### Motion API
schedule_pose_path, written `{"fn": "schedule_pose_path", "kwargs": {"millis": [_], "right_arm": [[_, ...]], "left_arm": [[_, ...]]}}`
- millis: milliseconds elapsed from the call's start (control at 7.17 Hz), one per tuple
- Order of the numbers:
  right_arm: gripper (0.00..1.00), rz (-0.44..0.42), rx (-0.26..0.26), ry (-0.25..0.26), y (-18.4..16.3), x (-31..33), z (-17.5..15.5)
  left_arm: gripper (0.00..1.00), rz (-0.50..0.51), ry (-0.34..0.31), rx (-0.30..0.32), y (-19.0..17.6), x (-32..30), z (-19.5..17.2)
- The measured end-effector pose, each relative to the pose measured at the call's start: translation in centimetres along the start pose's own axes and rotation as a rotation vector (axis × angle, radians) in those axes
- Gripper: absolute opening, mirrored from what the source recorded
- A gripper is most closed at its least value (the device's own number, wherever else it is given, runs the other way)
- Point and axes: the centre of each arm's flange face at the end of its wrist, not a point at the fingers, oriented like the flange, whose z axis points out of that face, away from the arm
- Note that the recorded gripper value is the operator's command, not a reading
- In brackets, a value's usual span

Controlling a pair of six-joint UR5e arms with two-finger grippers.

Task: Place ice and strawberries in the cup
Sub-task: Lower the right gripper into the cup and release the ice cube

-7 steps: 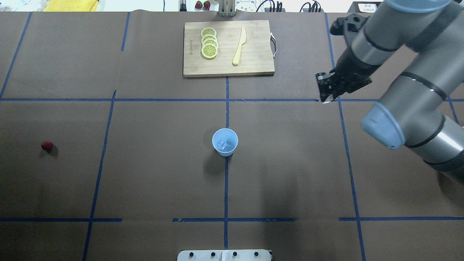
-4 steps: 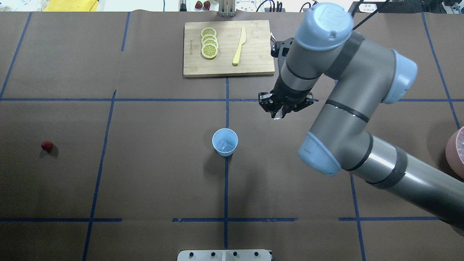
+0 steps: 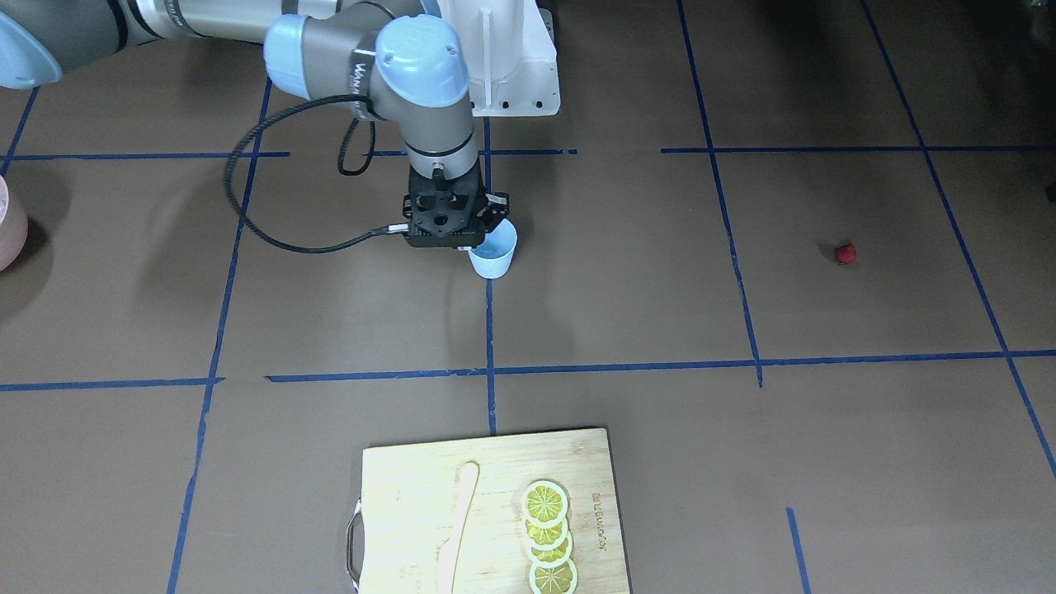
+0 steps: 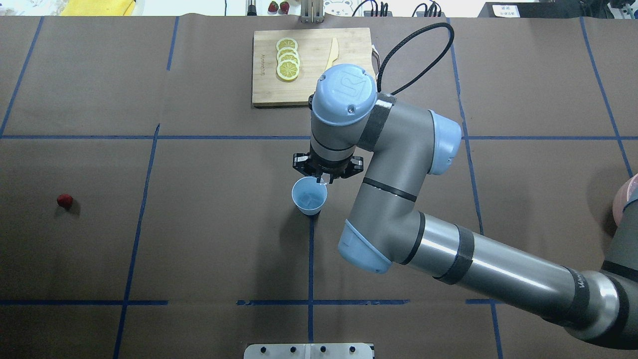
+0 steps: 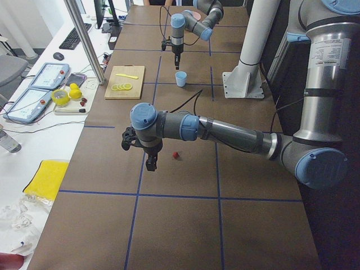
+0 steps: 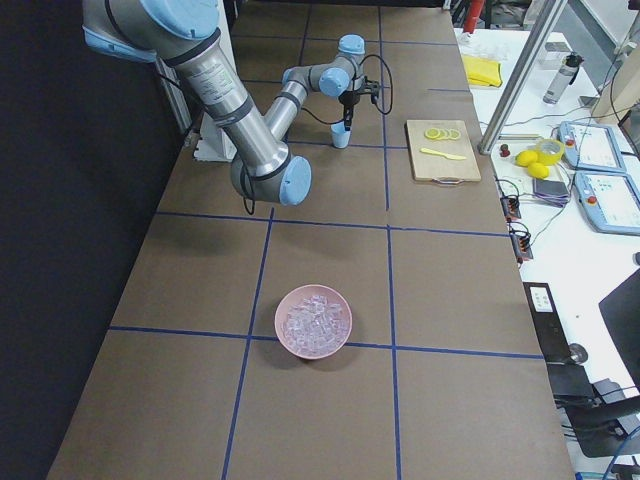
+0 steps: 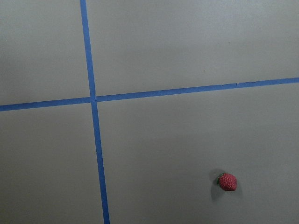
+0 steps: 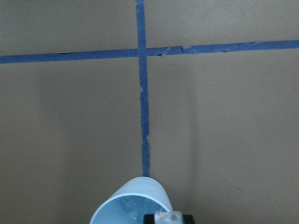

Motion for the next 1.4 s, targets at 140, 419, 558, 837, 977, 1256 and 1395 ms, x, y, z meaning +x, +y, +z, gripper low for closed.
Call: {"fn": "schedule_pose_path", "kwargs": {"millis": [140,419,558,837,977,1256,1395], "right_arm": [[0.00,0.003,-0.004,0.003,0.6,-1.1,0.6],[0.04,0.005,-0.007,0.001,1.4,-1.9,0.8],[0.41,0.004,-0.007,-0.001,1.6,-2.1,0.8],[0.99,0.003,-0.007,-0.008,1.8,-2.4,0.5],[0.99,0.003,-0.004,-0.011,1.9,-2.4,0.4],[0.99,0.005,0.001,-0.016,2.0,-2.5,0.2],[0.99,0.005,0.003,-0.019,2.0,-2.6,0.0]], "left_arm": [[1.00,0.000,0.000,0.000,0.0,0.0,0.0],[1.00,0.000,-0.001,0.000,0.0,0.0,0.0],[1.00,0.000,-0.001,0.000,0.0,0.0,0.0],[1.00,0.000,0.000,0.000,0.0,0.0,0.0],[1.00,0.000,0.000,0.000,0.0,0.0,0.0],[1.00,-0.001,0.000,-0.001,0.0,-0.1,0.1],[1.00,-0.001,0.000,-0.001,0.0,-0.1,0.1]]}}
